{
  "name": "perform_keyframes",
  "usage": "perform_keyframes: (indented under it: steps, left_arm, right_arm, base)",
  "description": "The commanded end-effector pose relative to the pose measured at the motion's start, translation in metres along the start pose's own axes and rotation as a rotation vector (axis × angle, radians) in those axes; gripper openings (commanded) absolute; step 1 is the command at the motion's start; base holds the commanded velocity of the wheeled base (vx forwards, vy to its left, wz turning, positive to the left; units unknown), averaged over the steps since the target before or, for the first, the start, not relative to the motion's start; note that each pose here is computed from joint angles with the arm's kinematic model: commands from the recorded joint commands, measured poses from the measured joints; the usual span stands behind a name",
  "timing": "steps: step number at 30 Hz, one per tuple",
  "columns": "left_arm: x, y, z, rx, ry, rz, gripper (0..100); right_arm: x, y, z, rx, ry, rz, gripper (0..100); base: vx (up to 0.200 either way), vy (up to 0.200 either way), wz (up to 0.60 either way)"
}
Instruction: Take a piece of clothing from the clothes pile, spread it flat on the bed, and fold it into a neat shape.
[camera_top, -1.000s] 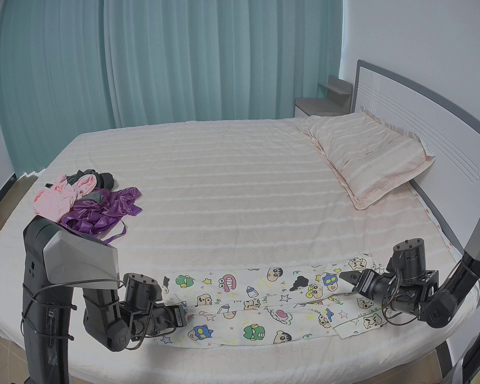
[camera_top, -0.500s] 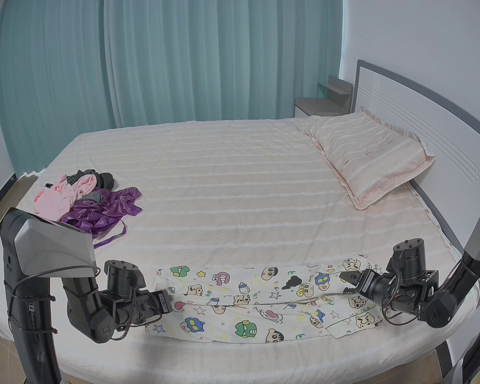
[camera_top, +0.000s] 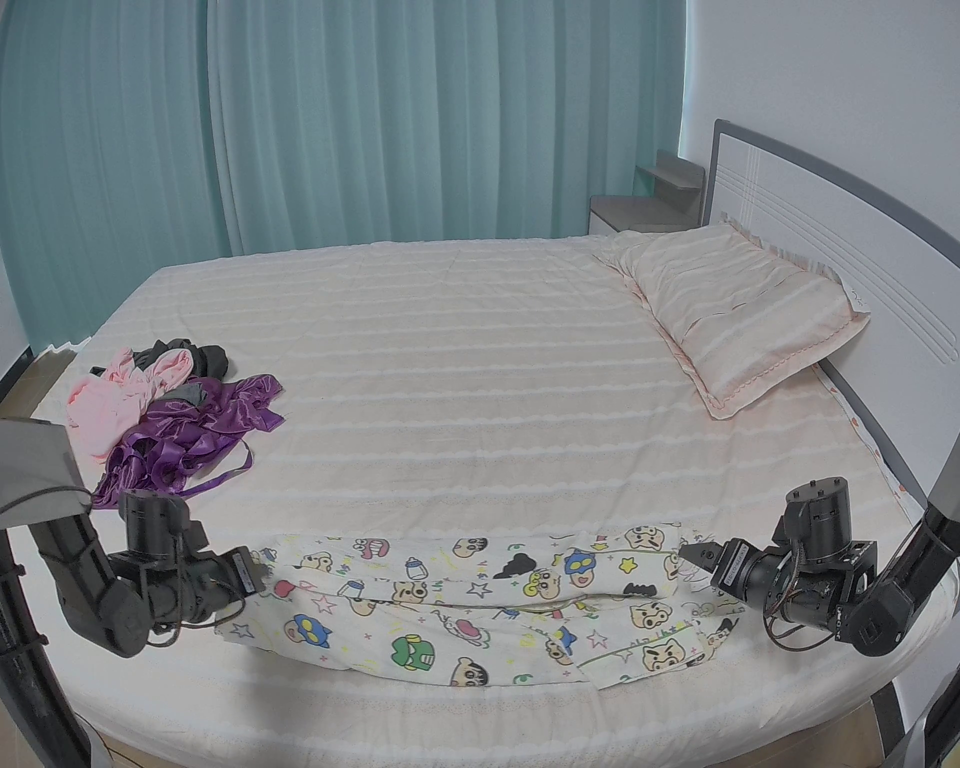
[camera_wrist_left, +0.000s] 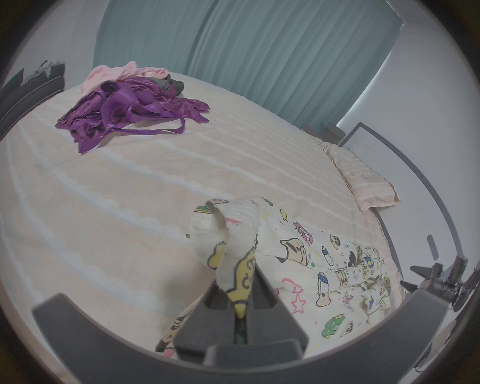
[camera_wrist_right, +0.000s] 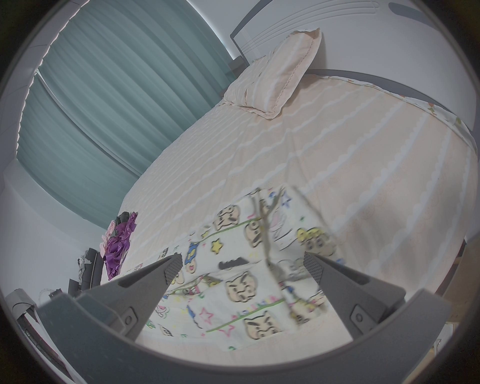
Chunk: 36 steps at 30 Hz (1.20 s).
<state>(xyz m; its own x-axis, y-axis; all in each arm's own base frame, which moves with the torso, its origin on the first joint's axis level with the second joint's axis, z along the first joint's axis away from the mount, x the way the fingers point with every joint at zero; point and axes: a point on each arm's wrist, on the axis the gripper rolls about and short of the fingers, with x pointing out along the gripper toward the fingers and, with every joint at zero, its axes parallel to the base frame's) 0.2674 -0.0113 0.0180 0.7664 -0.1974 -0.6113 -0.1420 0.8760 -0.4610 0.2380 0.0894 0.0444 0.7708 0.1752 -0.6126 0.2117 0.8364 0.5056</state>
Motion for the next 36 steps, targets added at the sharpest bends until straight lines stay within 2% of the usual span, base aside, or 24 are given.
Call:
perform_keyframes:
  steps: [1,4,5,7,9,12,16,20,23,28,29,32,35,36]
  left_arm:
    - [-0.048,0.02,0.04,-0.077,-0.137,0.0,0]
    - [-0.059,0.03,0.05,-0.098,-0.174,0.015,0]
    - [-0.073,0.046,0.06,-0.122,-0.207,0.051,0]
    - [-0.086,0.06,0.068,-0.14,-0.233,0.08,0]
    - [-0.093,0.066,0.072,-0.154,-0.244,0.086,0]
    - [-0.123,0.084,0.093,-0.2,-0.314,0.096,0]
    - [-0.148,0.097,0.111,-0.229,-0.359,0.137,0]
    - [-0.157,0.097,0.115,-0.225,-0.357,0.134,0]
    - [-0.157,0.088,0.114,-0.217,-0.336,0.117,0]
    - [-0.139,0.039,0.102,-0.125,-0.228,0.03,0]
    - [-0.138,0.038,0.101,-0.122,-0.223,0.03,0]
    - [-0.118,0.0,0.089,-0.042,-0.142,0.029,0]
    - [-0.105,-0.031,0.076,0.01,-0.105,0.02,0]
    - [-0.104,-0.035,0.075,0.015,-0.103,0.016,0]
  right_arm:
    - [0.0,0.0,0.0,0.0,0.0,0.0,100]
    - [0.0,0.0,0.0,0.0,0.0,0.0,100]
    - [0.0,0.0,0.0,0.0,0.001,-0.001,100]
    - [0.0,0.0,0.0,0.0,0.001,-0.001,100]
    - [0.0,0.0,0.0,0.0,0.002,-0.002,100]
    - [0.001,0.0,-0.001,-0.002,0.004,-0.002,100]
    - [0.002,0.0,-0.001,-0.002,0.006,-0.004,100]
    - [0.002,0.0,-0.002,-0.003,0.007,-0.003,100]
    - [0.002,-0.001,-0.002,-0.003,0.009,-0.005,100]
    - [0.002,0.0,-0.002,-0.004,0.01,-0.004,100]
    - [0.002,0.0,-0.002,-0.004,0.01,-0.004,100]
    - [0.002,0.0,-0.002,-0.004,0.009,-0.003,100]
    - [0.002,0.0,-0.002,-0.004,0.01,-0.004,100]
    - [0.002,0.0,-0.002,-0.004,0.009,-0.003,100]
  base:
    - [0.0,0.0,0.0]
    - [0.0,0.0,0.0]
    - [0.0,0.0,0.0]
    - [0.0,0.0,0.0]
    - [0.0,0.0,0.0]
    - [0.0,0.0,0.0]
    - [0.0,0.0,0.0]
    - [0.0,0.0,0.0]
    - [0.0,0.0,0.0]
    - [0.0,0.0,0.0]
    - [0.0,0.0,0.0]
    - [0.0,0.0,0.0]
    - [0.0,0.0,0.0]
    - [0.0,0.0,0.0]
